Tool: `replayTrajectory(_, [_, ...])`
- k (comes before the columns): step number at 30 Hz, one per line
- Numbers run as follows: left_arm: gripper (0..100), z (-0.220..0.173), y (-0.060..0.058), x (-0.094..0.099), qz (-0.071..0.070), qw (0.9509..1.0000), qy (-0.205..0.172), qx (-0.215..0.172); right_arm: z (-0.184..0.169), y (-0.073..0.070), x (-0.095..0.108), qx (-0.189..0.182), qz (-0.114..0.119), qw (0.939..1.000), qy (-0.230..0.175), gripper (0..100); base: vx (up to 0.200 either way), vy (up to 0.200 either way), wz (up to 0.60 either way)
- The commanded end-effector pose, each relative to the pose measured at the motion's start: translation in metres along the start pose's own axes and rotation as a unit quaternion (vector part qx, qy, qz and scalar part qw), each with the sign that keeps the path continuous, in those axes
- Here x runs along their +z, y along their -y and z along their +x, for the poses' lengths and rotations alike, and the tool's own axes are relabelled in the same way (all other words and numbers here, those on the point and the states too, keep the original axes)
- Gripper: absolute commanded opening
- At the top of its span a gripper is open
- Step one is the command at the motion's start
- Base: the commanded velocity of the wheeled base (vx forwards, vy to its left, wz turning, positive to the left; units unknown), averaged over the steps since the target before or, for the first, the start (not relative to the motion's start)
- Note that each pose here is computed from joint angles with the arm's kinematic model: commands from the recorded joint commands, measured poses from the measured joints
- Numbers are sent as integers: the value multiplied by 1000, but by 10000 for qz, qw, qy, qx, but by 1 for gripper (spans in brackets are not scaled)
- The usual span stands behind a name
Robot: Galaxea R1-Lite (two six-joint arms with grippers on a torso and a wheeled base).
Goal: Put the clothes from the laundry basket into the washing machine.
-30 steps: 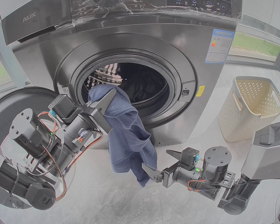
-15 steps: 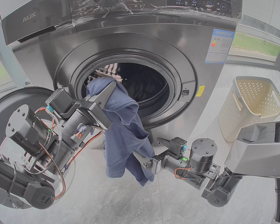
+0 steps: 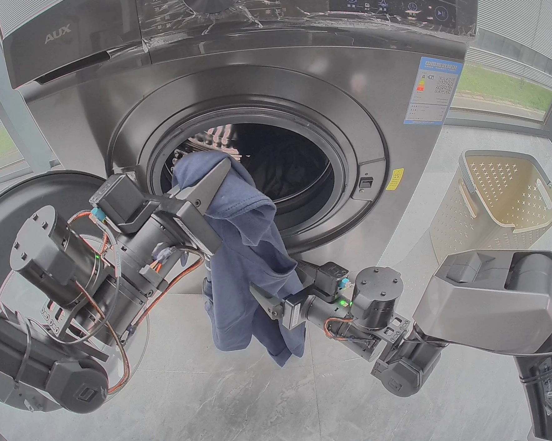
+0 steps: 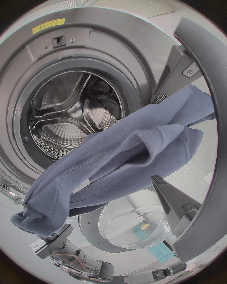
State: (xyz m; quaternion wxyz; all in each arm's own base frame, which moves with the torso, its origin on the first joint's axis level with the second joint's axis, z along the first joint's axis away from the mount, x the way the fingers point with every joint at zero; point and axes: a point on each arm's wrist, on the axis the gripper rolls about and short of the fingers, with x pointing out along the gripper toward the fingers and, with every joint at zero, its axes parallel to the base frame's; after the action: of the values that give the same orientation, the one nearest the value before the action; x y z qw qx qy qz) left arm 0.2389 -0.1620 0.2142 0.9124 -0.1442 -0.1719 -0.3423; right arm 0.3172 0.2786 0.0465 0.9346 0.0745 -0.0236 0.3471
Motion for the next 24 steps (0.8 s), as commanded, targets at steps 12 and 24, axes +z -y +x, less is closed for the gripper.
replayTrajectory(12, [0, -1, -2, 4, 15, 10000, 66, 36, 17, 2, -3, 9, -33, 9997, 257, 0, 0, 0, 0])
replayTrajectory(24, [0, -2, -14, 2, 91, 9997, 20, 230, -20, -4, 41, -21, 7, 9997, 253, 0, 0, 0, 0])
